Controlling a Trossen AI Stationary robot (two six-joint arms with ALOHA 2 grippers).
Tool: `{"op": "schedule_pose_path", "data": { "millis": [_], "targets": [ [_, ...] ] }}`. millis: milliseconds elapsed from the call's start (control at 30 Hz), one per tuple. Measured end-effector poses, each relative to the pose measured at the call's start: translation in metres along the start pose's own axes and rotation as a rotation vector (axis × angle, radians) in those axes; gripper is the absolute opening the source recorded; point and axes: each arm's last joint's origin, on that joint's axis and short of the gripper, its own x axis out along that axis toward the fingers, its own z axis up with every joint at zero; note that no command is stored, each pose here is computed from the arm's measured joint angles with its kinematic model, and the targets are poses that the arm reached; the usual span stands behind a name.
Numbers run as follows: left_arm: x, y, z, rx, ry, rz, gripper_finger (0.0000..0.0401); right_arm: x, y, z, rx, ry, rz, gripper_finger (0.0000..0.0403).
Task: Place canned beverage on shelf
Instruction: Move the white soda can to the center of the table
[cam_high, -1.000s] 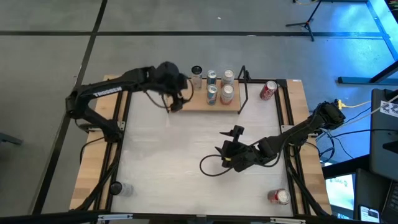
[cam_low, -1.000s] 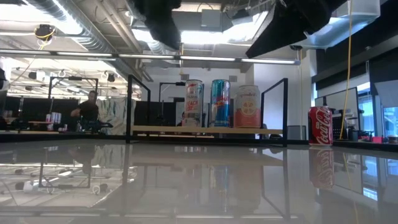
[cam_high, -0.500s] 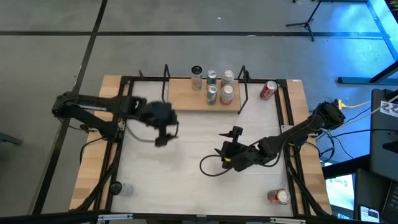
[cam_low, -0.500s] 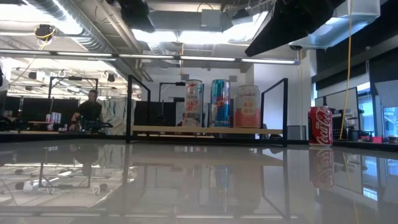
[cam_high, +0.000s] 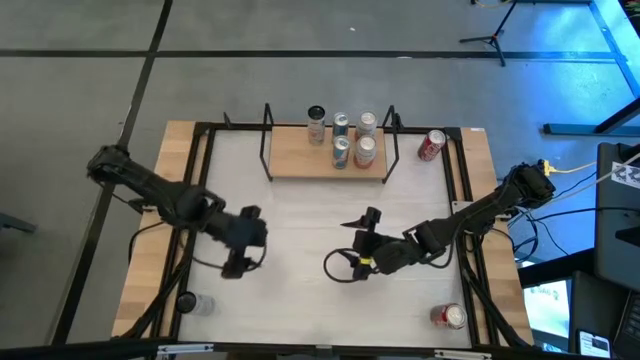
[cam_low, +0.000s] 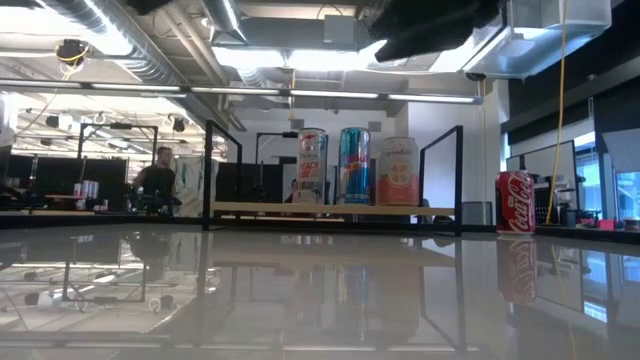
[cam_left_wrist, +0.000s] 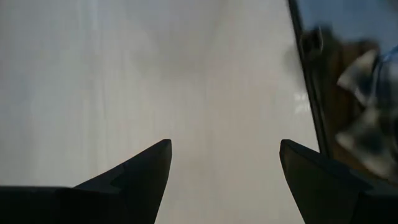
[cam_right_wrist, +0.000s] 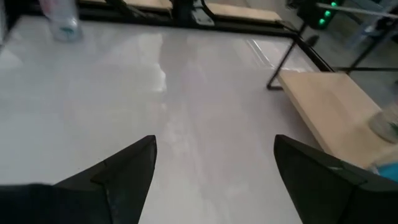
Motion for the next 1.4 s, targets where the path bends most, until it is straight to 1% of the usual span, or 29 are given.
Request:
{"op": "schedule_pose_path", "data": {
  "millis": [133, 267, 367, 467, 600, 833, 1067, 1167, 1400],
  "targets": [
    [-0.002, -0.018, -0.022, -0.041, 0.134, 0.015, 0.0289, 0.003, 0.004, 0.003, 0.003, -0.038, 0.025, 0.0321],
    [-0.007, -0.035, -0.041, -0.087, 0.202, 0.059, 0.0289, 0.013, 0.01, 0.009, -0.032, -0.125, 0.036, 0.0321],
    [-0.011, -0.05, -0.056, -0.122, 0.253, 0.068, 0.0289, 0.015, 0.013, 0.014, -0.035, -0.185, 0.093, 0.0321],
    [-0.016, -0.063, -0.07, -0.19, 0.291, 0.057, 0.0289, 0.016, 0.014, 0.018, -0.045, -0.224, 0.133, 0.0321],
    [-0.023, -0.081, -0.087, -0.31, 0.361, 0.019, 0.0289, 0.015, 0.014, 0.022, -0.046, -0.261, 0.136, 0.0321],
    [-0.032, -0.096, -0.106, -0.412, 0.402, 0.023, 0.0289, 0.014, 0.015, 0.023, -0.037, -0.275, 0.134, 0.0321],
    [-0.039, -0.106, -0.123, -0.443, 0.375, 0.07, 0.0289, 0.014, 0.014, 0.027, -0.073, -0.309, 0.123, 0.0321],
    [-0.037, -0.11, -0.127, -0.416, 0.363, 0.083, 0.0289, 0.014, 0.014, 0.027, -0.086, -0.314, 0.121, 0.0321],
    [-0.026, -0.119, -0.132, -0.401, 0.402, 0.106, 0.0289, 0.015, 0.015, 0.026, -0.053, -0.31, 0.137, 0.0321]
  ]
}}
